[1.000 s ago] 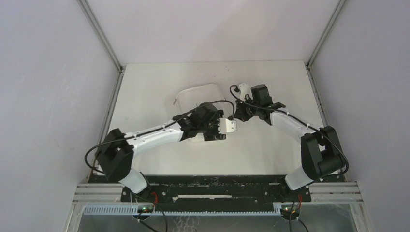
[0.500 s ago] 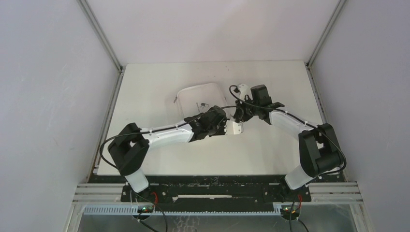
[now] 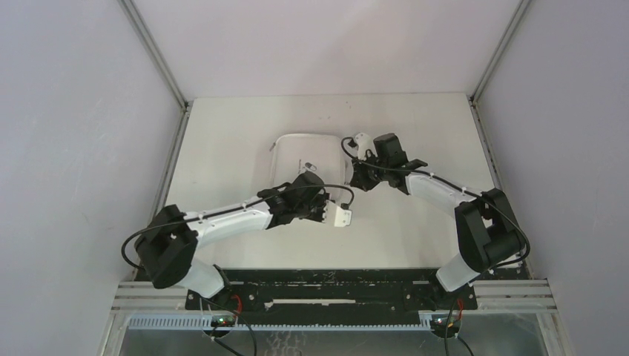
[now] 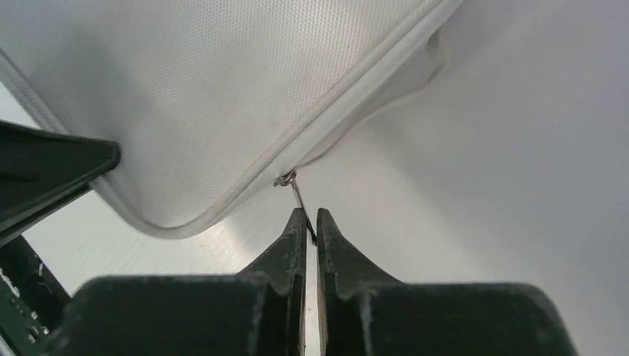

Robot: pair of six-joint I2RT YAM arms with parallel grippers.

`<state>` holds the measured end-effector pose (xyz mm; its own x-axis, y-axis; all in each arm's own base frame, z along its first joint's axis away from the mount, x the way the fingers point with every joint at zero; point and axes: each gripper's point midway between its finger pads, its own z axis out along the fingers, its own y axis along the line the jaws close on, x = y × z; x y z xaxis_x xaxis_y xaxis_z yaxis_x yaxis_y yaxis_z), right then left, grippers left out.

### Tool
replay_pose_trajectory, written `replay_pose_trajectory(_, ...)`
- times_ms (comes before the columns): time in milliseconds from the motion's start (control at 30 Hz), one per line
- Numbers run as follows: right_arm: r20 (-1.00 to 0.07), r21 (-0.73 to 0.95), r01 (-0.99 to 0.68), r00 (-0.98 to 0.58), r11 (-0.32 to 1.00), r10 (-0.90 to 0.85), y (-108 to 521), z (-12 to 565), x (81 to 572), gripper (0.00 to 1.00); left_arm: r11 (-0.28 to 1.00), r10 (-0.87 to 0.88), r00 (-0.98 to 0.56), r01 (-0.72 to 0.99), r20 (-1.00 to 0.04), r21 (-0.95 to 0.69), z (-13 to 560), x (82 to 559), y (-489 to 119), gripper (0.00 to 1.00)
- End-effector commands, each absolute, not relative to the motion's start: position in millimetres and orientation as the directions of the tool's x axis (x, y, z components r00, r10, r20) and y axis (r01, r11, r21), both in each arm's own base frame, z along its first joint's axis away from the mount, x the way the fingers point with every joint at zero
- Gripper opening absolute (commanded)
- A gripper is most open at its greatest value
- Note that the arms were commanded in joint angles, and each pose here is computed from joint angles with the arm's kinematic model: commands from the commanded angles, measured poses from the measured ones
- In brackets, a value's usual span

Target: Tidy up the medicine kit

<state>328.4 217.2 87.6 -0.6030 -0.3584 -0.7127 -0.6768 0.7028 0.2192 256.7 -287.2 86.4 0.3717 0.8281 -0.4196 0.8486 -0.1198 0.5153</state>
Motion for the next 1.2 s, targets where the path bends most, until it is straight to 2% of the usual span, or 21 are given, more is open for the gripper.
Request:
replay_pose_trajectory(0,-0.756,0.009,-0.565,-0.544,0.825,-0.364,182,94,373,0.00,-0.384,0.811,0.474,0.873,-0.342,0.301,54,190,-241,0.00)
replay_pose_trajectory(367,-0.791,-0.087,-0.508,-0.488,0.857,-0.369,171,112,408,0.00,-0.538,0.757,0.596,0.801,-0.266,0.263,48,160,-198,0.04)
replay_pose_trajectory(533,-0.786,-0.070,-0.486,-0.511,0.871,-0.348,162,112,411,0.00,-0.531,0.800,0.576,0.811,-0.171,0.247,44,162,-168,0.09)
replay_pose_trajectory(600,-0.773,-0.045,-0.493,-0.534,0.869,-0.343,162,107,403,0.00,-0.493,0.822,0.542,0.831,-0.173,0.259,46,169,-161,0.14)
replay_pose_trajectory(667,-0.762,-0.023,-0.508,-0.549,0.861,-0.344,166,101,394,0.00,-0.422,0.837,0.497,0.853,-0.229,0.308,58,181,-168,0.24)
replay_pose_trajectory(767,-0.749,0.013,-0.530,-0.567,0.848,-0.343,174,94,382,0.00,-0.252,0.836,0.386,0.902,-0.391,0.352,85,193,-197,0.38)
replay_pose_trajectory(867,-0.744,0.041,-0.542,-0.578,0.840,-0.336,180,93,375,0.00,-0.104,0.777,0.290,0.934,-0.559,0.341,117,201,-233,0.68)
replay_pose_trajectory(900,-0.741,0.044,-0.546,-0.580,0.837,-0.339,181,92,373,0.00,-0.056,0.752,0.256,0.943,-0.608,0.328,127,203,-243,0.75)
replay_pose_trajectory(933,-0.740,0.049,-0.546,-0.582,0.836,-0.337,182,92,371,0.00,-0.011,0.721,0.225,0.949,-0.655,0.315,137,207,-255,0.88)
replay_pose_trajectory(967,-0.740,0.051,-0.548,-0.582,0.835,-0.336,182,92,371,0.00,0.047,0.694,0.184,0.953,-0.696,0.299,146,212,-264,0.95)
replay_pose_trajectory(1067,-0.744,0.055,-0.550,-0.579,0.833,-0.334,183,94,370,0.00,0.246,0.601,0.057,0.936,-0.797,0.252,167,235,-293,1.00)
replay_pose_trajectory(1167,-0.747,0.058,-0.551,-0.577,0.833,-0.330,183,95,371,0.00,0.327,0.583,-0.005,0.917,-0.813,0.229,168,248,-314,0.99)
